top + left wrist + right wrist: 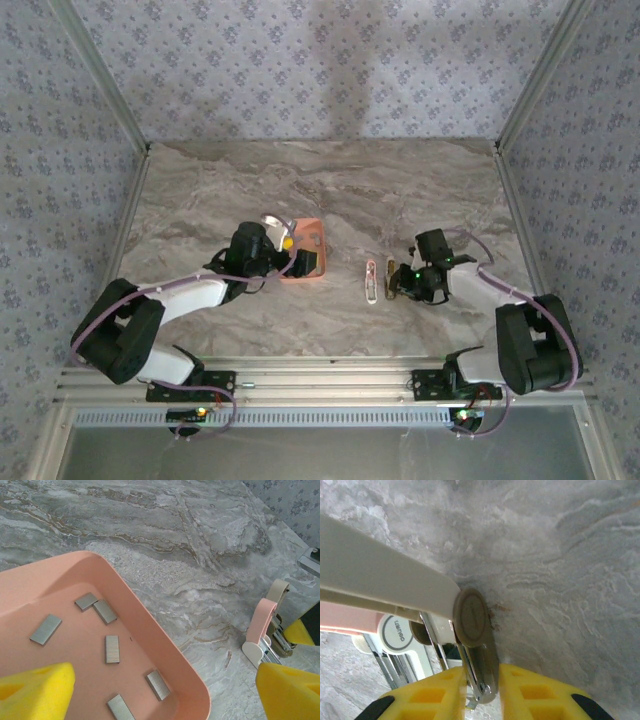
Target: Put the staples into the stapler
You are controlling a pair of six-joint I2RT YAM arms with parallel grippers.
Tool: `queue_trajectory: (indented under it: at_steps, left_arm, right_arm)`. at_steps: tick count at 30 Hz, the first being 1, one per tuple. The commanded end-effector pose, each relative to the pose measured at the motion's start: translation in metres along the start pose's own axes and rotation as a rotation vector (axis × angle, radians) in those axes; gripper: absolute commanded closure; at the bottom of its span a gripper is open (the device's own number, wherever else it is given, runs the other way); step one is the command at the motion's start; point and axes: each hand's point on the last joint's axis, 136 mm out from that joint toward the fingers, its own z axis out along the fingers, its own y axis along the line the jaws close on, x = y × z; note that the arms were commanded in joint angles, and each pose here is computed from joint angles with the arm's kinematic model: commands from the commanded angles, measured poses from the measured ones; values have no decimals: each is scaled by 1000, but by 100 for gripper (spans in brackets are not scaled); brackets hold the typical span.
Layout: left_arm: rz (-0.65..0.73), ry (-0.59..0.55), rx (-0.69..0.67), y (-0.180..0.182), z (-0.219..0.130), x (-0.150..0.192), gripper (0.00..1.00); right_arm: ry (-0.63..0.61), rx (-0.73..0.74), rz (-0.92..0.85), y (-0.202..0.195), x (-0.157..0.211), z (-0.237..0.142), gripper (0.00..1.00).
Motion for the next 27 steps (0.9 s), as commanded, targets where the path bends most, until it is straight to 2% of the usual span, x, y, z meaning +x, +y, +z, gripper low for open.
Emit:
queue_trajectory:
  at_steps: [1, 10, 20, 27]
  left_arm:
    - [37, -47, 37, -12, -2, -17, 7]
    - [46, -58, 30, -13, -9, -17, 7]
    - [52, -54, 7, -9, -12, -14, 7]
    - [57, -45, 3, -8, -9, -13, 7]
  right_arm:
    - [36, 58, 7, -11, 15, -3, 76]
    - [-27, 42, -25, 2, -4, -16, 70]
    - [-1, 46, -48, 6, -14, -4, 71]
    - [37, 65, -35, -2, -5, 4, 73]
